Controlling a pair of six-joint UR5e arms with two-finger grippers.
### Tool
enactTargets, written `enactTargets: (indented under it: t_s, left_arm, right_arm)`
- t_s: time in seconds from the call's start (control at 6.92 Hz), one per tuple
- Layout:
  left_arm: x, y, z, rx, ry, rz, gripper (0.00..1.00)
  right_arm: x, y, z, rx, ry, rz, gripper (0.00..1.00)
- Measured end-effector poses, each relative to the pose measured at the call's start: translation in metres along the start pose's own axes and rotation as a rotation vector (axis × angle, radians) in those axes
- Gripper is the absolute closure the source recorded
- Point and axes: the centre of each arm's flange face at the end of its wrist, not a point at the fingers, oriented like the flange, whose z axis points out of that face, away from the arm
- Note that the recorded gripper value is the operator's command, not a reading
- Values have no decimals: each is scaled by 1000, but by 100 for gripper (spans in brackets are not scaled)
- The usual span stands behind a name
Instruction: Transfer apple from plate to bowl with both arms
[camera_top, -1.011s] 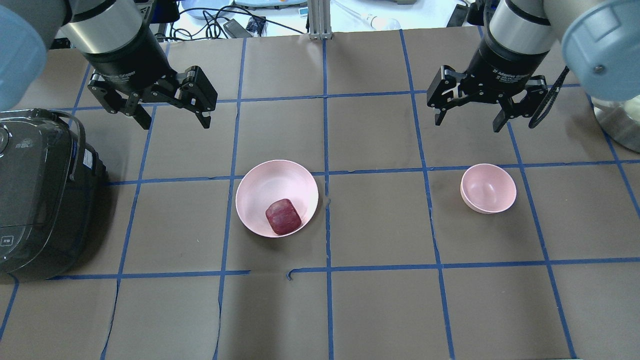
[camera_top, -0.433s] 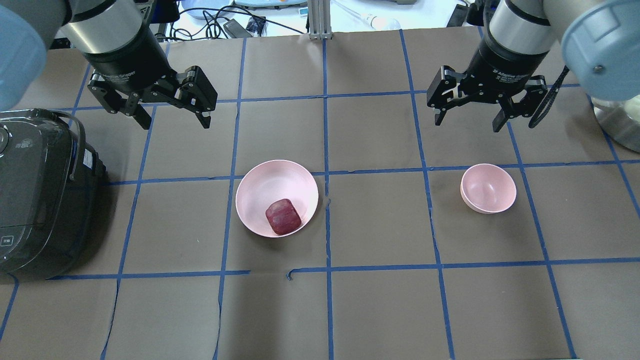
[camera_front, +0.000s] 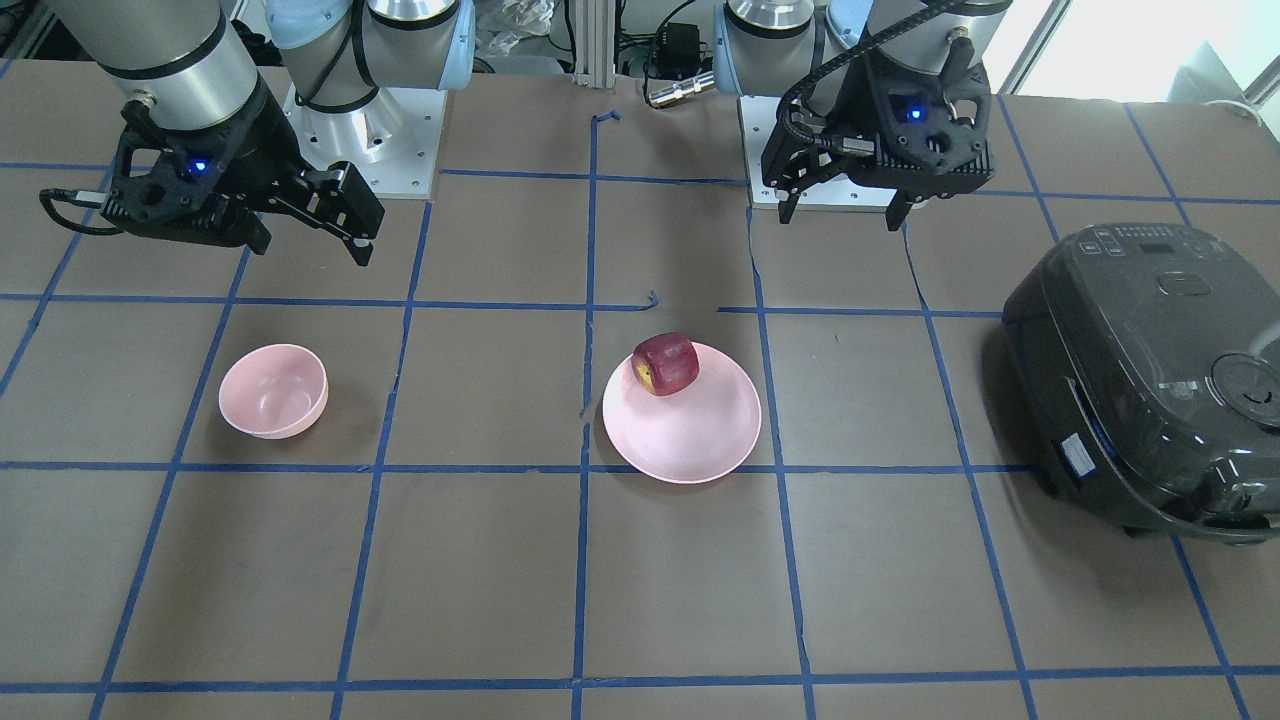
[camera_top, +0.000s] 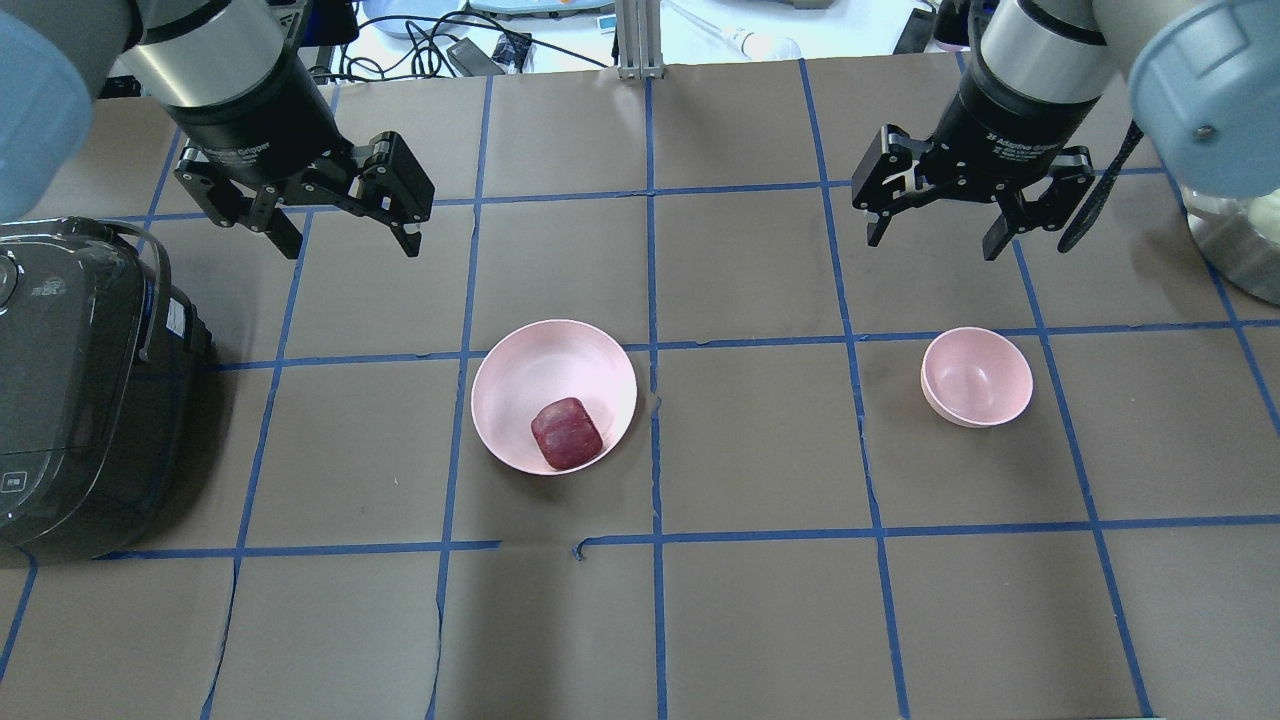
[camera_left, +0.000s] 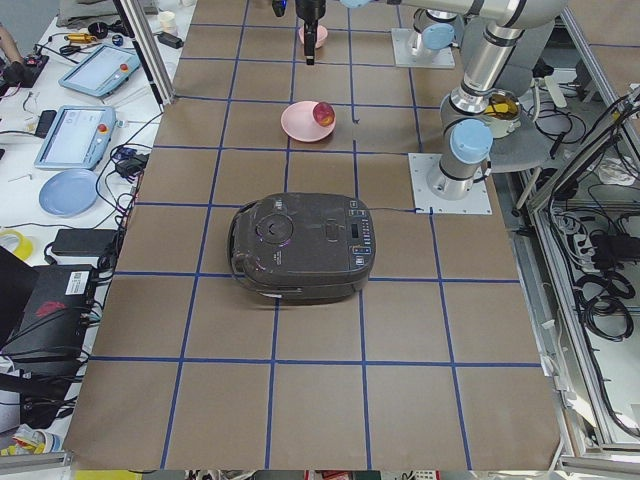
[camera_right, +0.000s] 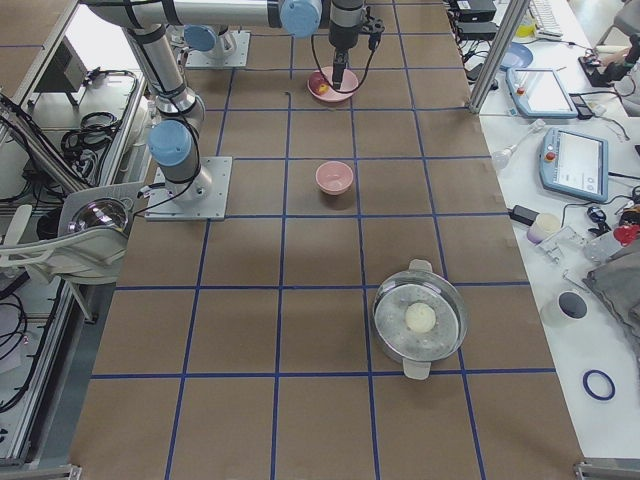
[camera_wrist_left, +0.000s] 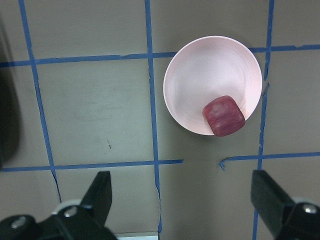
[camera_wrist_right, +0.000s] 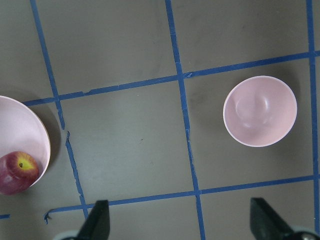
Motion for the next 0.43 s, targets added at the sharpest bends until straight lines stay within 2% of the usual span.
enactTargets:
  t_s: [0.43]
  left_arm:
    - [0, 0, 0, 0, 0, 0, 0]
  right_arm:
    - [1, -2, 5, -10, 3, 1, 0]
